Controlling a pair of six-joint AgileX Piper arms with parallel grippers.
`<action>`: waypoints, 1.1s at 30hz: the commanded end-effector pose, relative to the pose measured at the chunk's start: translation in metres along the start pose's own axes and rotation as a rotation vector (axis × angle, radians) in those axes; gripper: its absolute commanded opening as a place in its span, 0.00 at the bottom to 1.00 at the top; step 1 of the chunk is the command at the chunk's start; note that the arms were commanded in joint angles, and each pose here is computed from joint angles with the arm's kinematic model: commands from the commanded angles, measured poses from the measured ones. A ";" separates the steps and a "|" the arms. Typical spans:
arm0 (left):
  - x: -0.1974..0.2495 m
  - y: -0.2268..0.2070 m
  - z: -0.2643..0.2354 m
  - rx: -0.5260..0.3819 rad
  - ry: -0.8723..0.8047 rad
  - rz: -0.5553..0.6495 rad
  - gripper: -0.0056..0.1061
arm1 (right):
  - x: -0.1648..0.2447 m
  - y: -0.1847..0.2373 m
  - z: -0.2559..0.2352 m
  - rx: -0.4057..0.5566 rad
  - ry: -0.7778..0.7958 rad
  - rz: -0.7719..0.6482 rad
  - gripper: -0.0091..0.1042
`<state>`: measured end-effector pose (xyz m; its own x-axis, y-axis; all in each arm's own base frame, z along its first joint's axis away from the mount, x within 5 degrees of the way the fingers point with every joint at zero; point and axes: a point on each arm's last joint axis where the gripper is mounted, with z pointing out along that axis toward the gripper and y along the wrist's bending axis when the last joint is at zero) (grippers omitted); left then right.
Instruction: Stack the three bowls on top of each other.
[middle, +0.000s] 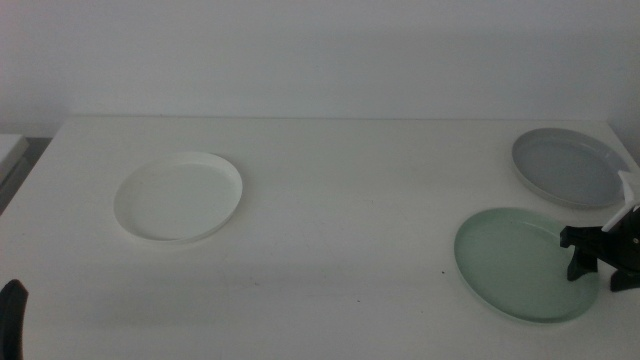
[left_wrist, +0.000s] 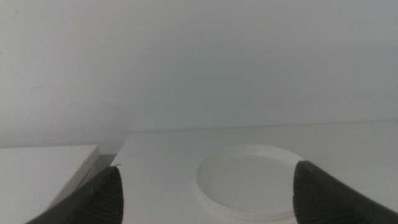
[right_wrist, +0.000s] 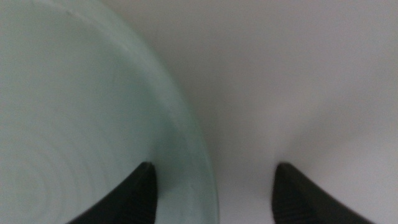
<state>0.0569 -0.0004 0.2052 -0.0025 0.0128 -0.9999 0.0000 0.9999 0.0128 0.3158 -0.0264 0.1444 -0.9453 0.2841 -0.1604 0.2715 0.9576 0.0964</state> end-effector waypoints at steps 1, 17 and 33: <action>-0.002 0.000 0.000 0.001 -0.019 -0.003 0.89 | -0.003 0.001 0.005 0.001 -0.006 -0.014 0.45; -0.002 0.000 0.000 0.001 -0.019 -0.003 0.89 | -0.021 0.050 -0.086 -0.117 -0.189 -0.112 0.07; -0.002 0.000 0.000 0.001 -0.019 -0.003 0.89 | -0.034 0.232 -0.053 -0.250 -0.041 -0.462 0.06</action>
<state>0.0568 -0.0004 0.2052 -0.0010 0.0128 -0.9999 0.0000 0.9999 0.0128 0.3998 0.1763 0.2316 -0.9407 -0.1486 -0.3050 -0.2239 0.9473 0.2289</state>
